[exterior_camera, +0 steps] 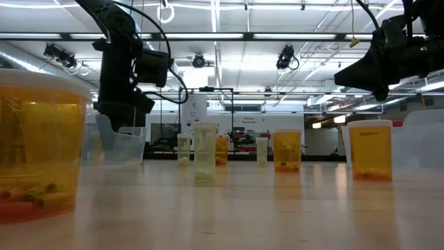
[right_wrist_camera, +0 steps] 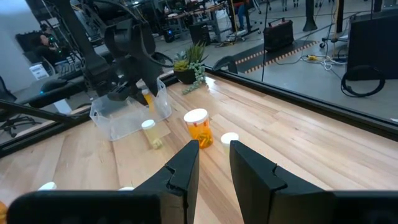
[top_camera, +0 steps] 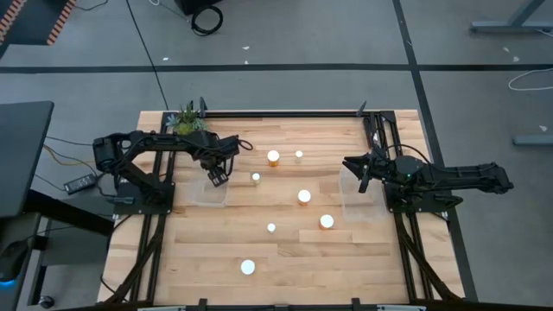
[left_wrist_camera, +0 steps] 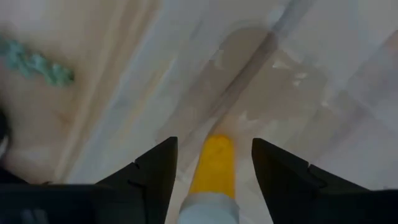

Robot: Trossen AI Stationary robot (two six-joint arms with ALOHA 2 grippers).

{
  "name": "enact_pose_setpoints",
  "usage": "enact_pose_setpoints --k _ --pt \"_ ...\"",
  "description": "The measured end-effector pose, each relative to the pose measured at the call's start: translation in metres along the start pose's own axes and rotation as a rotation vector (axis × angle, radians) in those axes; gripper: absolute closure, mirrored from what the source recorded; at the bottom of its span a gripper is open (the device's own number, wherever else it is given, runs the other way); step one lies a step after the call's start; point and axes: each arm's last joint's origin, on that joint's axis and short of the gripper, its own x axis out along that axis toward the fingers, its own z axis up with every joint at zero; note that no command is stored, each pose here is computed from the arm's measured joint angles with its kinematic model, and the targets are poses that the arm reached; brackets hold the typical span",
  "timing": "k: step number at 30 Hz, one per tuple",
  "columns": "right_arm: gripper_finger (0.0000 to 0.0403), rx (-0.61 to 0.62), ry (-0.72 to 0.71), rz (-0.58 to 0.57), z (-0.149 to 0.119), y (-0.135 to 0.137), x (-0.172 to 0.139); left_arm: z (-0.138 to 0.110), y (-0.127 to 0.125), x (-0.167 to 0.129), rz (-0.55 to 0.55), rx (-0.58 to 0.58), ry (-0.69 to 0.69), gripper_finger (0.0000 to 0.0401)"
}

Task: Pick and place medicine bottles into bin by pill shape (circle, oval)
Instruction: Put the yellow pill bottle into the left transparent bin

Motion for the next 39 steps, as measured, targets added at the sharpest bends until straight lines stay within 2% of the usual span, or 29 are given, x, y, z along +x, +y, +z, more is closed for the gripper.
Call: enact_pose_setpoints --k 8,24,31,39 --pt "0.0306 0.000 0.001 0.000 0.000 0.000 0.000 0.011 -0.009 -0.024 -0.006 0.077 -0.037 0.0198" --pt "0.0306 0.000 0.001 0.000 0.000 0.000 0.000 0.030 -0.038 -0.067 -0.071 0.084 -0.205 0.0194" --pt "0.0306 0.000 0.000 0.000 0.000 0.000 0.000 0.042 -0.046 -0.067 -0.158 0.072 -0.285 0.0196" --pt "0.0306 0.000 0.000 0.000 0.000 0.000 0.000 0.055 -0.068 -0.050 -0.177 0.169 -0.269 0.0193"
